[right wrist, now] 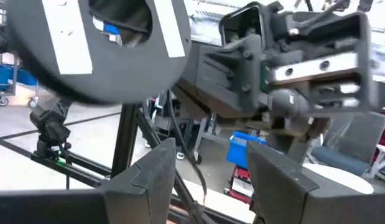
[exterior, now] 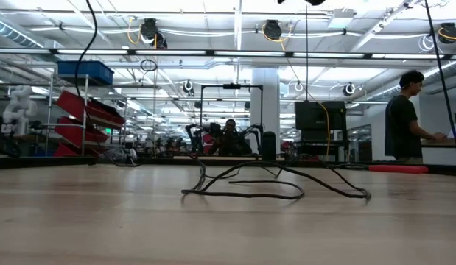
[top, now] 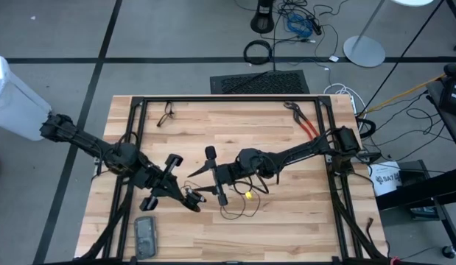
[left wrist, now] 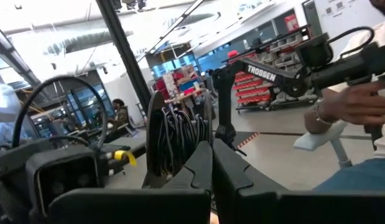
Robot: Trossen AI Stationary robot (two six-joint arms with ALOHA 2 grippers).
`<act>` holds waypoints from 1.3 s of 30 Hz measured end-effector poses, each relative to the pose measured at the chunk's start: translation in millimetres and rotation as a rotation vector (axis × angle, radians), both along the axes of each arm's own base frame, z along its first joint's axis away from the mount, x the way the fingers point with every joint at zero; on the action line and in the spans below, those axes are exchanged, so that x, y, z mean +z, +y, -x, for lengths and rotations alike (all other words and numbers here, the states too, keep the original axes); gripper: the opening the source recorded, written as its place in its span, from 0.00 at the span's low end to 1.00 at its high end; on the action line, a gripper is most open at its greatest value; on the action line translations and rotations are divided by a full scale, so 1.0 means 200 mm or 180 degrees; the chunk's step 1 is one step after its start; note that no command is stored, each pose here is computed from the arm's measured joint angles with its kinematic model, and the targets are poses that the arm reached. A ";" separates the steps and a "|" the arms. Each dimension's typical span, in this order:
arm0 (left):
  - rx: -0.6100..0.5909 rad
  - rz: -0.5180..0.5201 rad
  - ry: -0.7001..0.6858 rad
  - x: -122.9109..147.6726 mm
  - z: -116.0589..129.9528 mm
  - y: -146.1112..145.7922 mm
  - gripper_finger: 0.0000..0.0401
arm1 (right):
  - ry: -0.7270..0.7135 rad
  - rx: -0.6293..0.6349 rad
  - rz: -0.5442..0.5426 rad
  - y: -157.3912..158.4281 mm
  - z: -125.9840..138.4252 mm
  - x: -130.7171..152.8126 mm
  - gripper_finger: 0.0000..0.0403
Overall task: Coil cords
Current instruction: Uncoil the black cable wire from the spool
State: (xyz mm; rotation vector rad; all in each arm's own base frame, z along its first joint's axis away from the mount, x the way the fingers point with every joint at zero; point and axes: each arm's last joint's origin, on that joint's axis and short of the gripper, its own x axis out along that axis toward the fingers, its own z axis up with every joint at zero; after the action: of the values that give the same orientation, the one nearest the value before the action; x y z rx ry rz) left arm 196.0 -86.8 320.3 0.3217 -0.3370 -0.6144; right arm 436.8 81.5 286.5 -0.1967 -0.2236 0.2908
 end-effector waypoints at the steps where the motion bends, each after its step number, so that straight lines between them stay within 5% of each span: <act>1: 0.0002 -0.0003 0.0009 0.00 0.00 0.00 0.00 | 0.0009 0.0008 0.0000 0.01 -0.01 0.00 0.45; 18: -0.0015 0.0074 0.0037 0.00 -0.01 0.00 0.00 | 0.0194 -0.0003 0.0092 0.02 -0.10 -0.07 0.42; 24: -0.0031 0.0135 0.0078 0.00 -0.01 0.00 0.00 | 0.0264 -0.0025 0.0115 0.01 -0.11 -0.08 0.30; 32: -0.0033 0.0132 0.0093 0.00 -0.01 0.00 0.00 | 0.0365 -0.0098 0.0088 -0.03 -0.10 -0.07 0.02; 39: -0.0212 -0.0007 0.0379 -0.05 -0.01 -0.01 0.00 | 0.0721 -0.0433 0.0265 -0.07 0.00 0.07 0.00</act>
State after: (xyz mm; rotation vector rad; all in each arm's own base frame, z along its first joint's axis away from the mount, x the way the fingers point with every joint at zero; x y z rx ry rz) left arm 197.6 -89.4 310.7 0.2756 -0.2334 -0.6964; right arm 436.2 68.5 301.5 -0.2583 0.0263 0.1852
